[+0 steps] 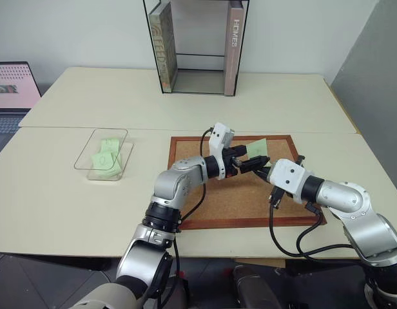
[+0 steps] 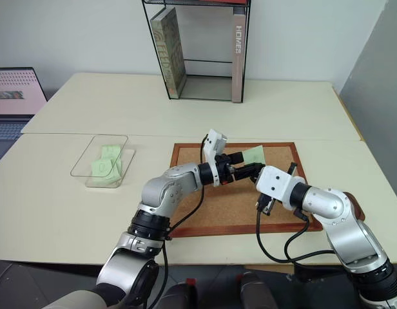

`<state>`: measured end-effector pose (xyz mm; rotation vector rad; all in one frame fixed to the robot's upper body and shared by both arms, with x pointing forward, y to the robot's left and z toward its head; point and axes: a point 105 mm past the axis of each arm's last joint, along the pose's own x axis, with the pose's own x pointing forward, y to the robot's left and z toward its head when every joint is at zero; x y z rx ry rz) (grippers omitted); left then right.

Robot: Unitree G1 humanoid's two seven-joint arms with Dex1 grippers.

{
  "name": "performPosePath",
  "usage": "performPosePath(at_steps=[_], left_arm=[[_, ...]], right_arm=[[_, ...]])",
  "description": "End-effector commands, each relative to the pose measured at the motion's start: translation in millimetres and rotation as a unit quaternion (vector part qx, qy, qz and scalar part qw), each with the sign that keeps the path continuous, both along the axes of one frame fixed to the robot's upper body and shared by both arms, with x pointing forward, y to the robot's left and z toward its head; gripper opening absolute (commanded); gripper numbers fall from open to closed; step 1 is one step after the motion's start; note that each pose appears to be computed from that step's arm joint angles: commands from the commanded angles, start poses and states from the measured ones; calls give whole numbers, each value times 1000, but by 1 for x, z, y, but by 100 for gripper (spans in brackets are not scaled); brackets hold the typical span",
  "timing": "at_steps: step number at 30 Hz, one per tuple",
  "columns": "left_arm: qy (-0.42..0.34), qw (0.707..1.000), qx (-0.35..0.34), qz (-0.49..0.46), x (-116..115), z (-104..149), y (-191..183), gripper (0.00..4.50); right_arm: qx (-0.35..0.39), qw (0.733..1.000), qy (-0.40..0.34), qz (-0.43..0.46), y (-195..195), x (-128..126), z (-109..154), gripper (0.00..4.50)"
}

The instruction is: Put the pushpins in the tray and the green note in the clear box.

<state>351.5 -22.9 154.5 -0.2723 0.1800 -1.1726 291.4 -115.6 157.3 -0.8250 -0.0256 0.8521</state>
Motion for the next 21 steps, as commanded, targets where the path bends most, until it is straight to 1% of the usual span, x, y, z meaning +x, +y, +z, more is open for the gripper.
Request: performPosePath(at_steps=[1, 6, 7, 14, 16, 17, 18, 21], left_arm=[[-18, 1000, -5, 1, 2, 10, -3, 327], [-16, 1000, -4, -1, 2, 8, -3, 221], [-16, 1000, -3, -1, 2, 8, -3, 214], [-17, 1000, -3, -12, -2, 6, -2, 68], [-17, 1000, -2, -15, -4, 5, -3, 40], [-20, 1000, 2, -18, -5, 3, -3, 17], [-22, 1000, 6, -19, -6, 1, -3, 5], [-25, 1000, 13, -10, -4, -2, -2, 5]], right_arm=[[-6, 999, -28, 17, 6, -3, 14, 0], [-7, 999, -28, 21, 8, -4, 14, 0], [-7, 999, -28, 23, 9, -4, 14, 0], [-5, 999, -33, 28, 10, -4, 16, 0], [-4, 999, -36, 29, 10, -3, 17, 0], [-4, 999, -38, 29, 10, -3, 18, 0], [-4, 999, -43, 30, 10, -3, 19, 0], [-3, 998, -61, 34, 10, -3, 24, 0]])
